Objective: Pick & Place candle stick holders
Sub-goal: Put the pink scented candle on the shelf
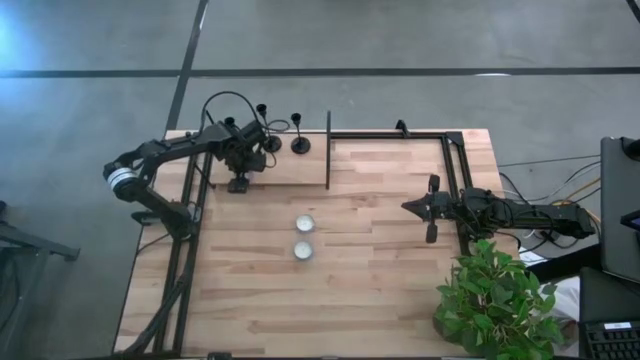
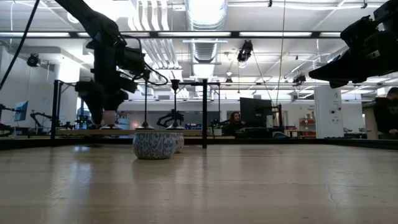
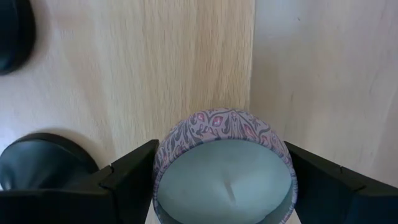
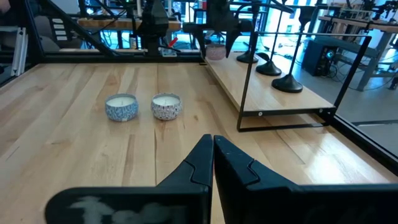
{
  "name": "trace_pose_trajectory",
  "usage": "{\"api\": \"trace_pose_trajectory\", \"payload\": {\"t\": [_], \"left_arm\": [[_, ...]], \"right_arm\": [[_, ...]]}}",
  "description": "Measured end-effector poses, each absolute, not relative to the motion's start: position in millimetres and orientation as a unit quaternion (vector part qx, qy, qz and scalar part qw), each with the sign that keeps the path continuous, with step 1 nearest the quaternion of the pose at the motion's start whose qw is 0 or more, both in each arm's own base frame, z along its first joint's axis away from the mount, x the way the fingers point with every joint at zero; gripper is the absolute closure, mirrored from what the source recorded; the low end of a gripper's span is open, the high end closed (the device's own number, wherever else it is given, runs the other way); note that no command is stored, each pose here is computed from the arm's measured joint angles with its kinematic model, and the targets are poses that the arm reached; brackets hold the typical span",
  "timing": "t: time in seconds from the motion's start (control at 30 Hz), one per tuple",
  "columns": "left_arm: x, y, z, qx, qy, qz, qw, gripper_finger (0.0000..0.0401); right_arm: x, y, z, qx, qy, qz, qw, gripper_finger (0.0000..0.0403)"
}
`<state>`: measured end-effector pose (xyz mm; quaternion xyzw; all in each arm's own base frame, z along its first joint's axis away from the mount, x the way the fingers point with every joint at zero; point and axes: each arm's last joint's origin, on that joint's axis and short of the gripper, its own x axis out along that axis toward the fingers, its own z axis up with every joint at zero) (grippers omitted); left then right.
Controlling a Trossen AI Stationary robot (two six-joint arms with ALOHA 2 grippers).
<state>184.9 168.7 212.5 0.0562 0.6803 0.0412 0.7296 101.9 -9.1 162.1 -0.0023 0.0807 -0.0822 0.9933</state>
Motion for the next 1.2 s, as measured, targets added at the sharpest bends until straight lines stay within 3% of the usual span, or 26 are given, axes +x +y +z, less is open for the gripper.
{"api": "trace_pose_trajectory", "payload": {"t": [1.03, 1.2], "left_arm": [[183.3, 179.2, 200.1, 0.082, 0.681, 0.044, 0.727, 0.0100], [183.8, 180.3, 199.3, 0.088, 0.685, 0.049, 0.722, 0.0071]], "right_arm": [[101.9, -9.1, 162.1, -0.002, 0.081, -0.082, 0.993, 0.0394], [101.9, -9.1, 162.1, -0.002, 0.081, -0.082, 0.993, 0.0394]]}}
